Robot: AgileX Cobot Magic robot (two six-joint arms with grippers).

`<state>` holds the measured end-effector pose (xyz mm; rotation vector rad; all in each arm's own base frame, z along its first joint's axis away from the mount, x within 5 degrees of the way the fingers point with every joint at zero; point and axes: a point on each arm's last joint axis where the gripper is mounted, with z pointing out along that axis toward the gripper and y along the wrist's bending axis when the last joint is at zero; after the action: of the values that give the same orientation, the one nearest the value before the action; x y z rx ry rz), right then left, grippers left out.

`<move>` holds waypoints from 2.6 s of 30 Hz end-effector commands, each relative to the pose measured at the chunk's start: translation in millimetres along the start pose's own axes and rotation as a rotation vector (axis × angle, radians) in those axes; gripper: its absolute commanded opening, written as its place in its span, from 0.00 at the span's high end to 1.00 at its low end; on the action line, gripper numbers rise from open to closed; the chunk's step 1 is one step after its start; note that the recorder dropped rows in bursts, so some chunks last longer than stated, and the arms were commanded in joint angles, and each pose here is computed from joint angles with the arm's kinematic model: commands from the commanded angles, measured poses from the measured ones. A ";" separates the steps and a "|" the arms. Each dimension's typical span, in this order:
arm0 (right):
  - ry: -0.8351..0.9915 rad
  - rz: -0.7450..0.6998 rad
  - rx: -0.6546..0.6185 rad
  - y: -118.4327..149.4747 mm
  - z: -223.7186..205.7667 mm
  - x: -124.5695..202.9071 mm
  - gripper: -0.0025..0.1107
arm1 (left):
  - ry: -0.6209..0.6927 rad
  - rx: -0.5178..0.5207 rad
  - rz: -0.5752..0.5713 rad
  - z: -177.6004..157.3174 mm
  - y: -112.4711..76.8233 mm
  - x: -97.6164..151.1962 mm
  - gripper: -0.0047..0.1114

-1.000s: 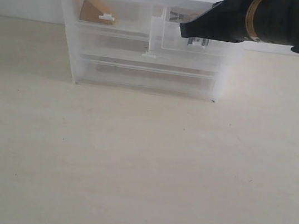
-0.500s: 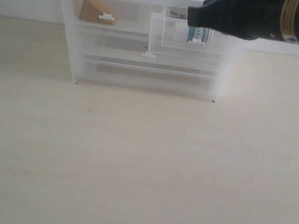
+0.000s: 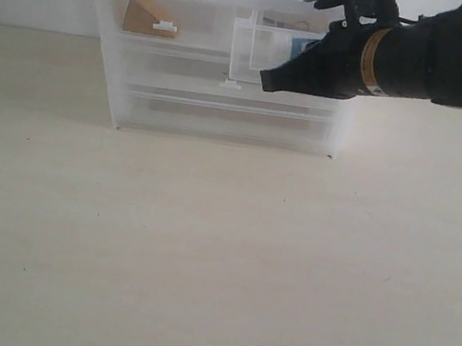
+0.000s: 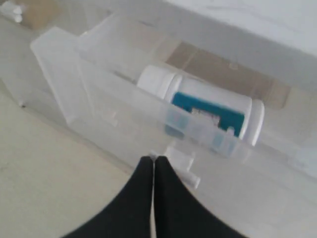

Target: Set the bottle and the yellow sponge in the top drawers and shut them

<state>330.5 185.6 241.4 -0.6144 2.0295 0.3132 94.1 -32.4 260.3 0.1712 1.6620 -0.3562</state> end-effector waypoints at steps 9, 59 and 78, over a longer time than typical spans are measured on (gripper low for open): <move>-0.055 -0.001 0.153 -17.2 21.5 -31.9 0.97 | 0.008 0.002 0.004 0.3 -0.1 2.2 0.93; -0.444 0.273 0.114 12.3 -246.4 193.1 0.97 | 0.007 0.012 0.004 0.3 -1.0 2.0 0.93; -0.493 0.275 0.344 2.4 -259.9 201.5 0.97 | 0.007 0.012 0.004 0.3 -1.0 2.0 0.93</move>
<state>55.9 10.3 201.2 -0.0165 1.6241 0.2585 93.9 -32.9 260.5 0.1753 1.6603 -0.3610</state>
